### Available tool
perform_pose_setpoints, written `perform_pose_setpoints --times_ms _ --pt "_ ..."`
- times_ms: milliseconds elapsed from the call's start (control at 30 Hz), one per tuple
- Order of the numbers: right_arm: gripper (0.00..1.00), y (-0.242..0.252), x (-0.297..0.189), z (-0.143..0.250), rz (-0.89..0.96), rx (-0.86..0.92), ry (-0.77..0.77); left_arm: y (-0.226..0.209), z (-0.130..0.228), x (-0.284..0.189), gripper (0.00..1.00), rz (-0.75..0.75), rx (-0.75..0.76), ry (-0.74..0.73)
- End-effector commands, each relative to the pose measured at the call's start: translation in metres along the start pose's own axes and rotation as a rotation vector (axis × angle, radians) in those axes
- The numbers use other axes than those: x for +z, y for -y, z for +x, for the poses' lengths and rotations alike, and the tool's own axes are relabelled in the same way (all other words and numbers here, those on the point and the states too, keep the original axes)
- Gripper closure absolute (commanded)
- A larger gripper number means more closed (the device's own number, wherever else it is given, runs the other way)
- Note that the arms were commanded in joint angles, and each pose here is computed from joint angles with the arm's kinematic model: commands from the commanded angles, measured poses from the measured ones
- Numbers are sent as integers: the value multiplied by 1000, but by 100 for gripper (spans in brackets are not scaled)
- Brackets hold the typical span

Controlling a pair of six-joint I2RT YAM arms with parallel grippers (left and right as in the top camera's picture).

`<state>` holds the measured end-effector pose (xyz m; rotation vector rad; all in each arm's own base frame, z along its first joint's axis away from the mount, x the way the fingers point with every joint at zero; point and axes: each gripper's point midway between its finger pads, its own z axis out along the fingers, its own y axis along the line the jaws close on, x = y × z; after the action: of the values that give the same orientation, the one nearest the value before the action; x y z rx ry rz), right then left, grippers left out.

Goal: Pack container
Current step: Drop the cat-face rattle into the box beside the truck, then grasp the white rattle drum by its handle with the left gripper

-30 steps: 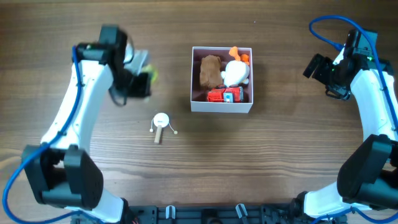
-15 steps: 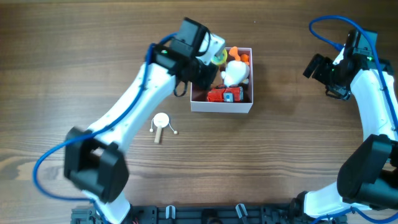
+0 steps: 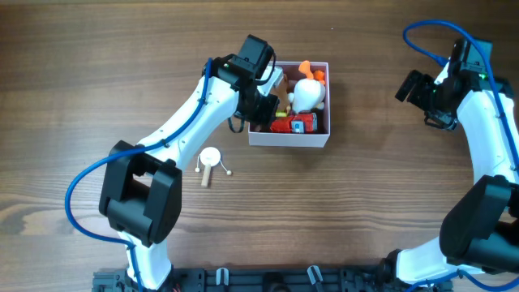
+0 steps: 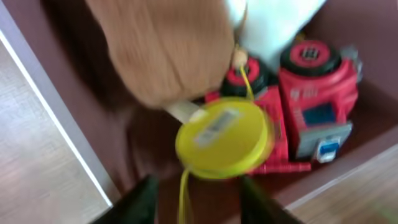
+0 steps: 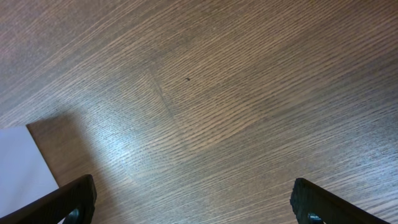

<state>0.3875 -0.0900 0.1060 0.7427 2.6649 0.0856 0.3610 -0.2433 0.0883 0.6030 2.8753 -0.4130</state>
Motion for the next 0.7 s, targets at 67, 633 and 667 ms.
perform_pose_setpoints --times_ms 67,633,667 --pt "0 1 2 1 -6 18 -6 19 -12 -62 65 46 -26 86" --pt "0 1 2 1 -6 18 -6 -68 100 -70 46 -241 -275 -207" --pt "0 1 2 1 -6 18 -6 -74 108 -60 45 -234 -305 -223"
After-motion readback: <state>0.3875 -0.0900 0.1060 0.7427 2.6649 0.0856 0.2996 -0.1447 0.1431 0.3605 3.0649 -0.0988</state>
